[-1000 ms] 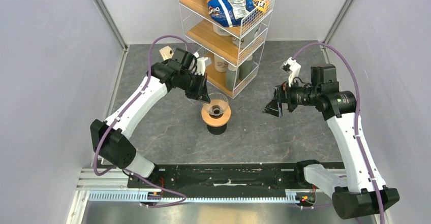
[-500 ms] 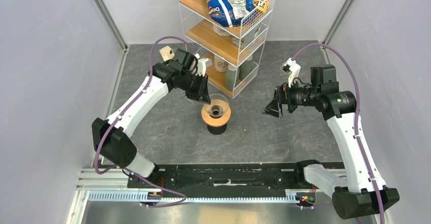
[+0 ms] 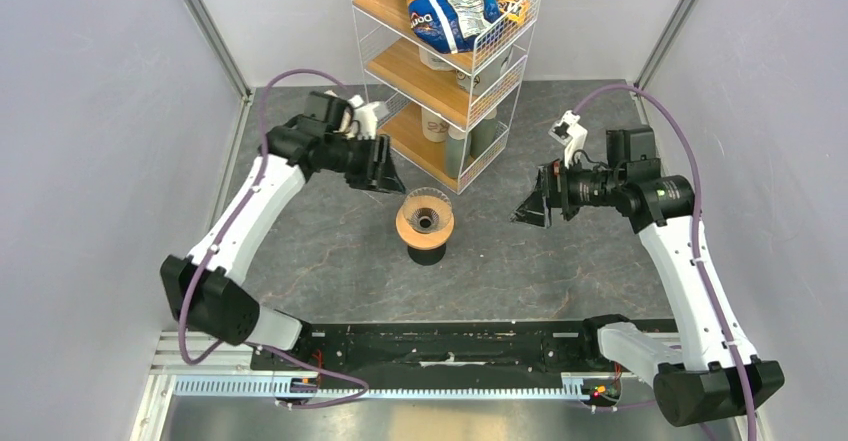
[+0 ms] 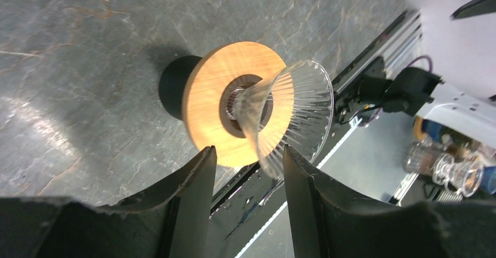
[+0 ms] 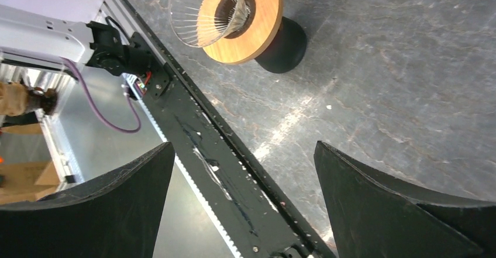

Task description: Place the coffee filter in the dripper

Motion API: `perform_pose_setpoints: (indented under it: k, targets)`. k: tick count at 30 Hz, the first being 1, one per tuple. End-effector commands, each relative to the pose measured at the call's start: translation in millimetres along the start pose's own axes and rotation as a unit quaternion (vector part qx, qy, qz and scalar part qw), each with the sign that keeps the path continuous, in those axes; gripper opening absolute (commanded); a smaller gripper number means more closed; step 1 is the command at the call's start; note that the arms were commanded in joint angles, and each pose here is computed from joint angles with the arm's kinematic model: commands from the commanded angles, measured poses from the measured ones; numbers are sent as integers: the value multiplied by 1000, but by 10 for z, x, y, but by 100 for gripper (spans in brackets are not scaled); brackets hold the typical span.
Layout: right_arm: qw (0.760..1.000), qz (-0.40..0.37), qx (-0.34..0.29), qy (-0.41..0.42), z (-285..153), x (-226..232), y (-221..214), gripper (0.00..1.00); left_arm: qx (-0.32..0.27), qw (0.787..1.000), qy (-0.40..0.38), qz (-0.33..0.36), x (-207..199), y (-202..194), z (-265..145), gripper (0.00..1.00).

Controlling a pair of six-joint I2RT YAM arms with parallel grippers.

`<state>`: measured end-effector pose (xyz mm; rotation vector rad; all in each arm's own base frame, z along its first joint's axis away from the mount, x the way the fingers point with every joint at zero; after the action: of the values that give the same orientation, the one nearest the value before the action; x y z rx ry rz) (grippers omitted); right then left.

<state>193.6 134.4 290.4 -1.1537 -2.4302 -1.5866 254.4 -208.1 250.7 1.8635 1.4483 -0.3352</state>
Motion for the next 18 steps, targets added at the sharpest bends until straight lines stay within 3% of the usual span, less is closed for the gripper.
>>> perform_pose_setpoints:
  k: [1,6,11,15,18]
  targets:
    - [997,61,-11,45,165,98,48,97,-44,995,-85,-22,-88,11,-390,54]
    - [991,97,20,85,505,223,33,95,6,988,-145,-52,-118,-204,-330,49]
    - [986,129,40,102,821,197,78,79,18,988,-146,-56,-37,-238,-225,43]
    - [984,150,36,94,996,104,122,60,18,987,-147,-61,-12,-178,-165,42]
    - [982,158,32,96,1085,97,130,56,11,987,-147,-65,-4,-138,-129,42]
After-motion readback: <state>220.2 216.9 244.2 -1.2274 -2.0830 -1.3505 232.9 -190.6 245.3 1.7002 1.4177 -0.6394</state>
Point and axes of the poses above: each gripper's point midway between its finger pads, its own z axis out along the fingers, its own x axis along the line the jaws close on, y = z × x, the point moved 3 cm from there along -z, back along the fingers, and after that the axes turned 8 degrees about -z, right-handed, at the moved point
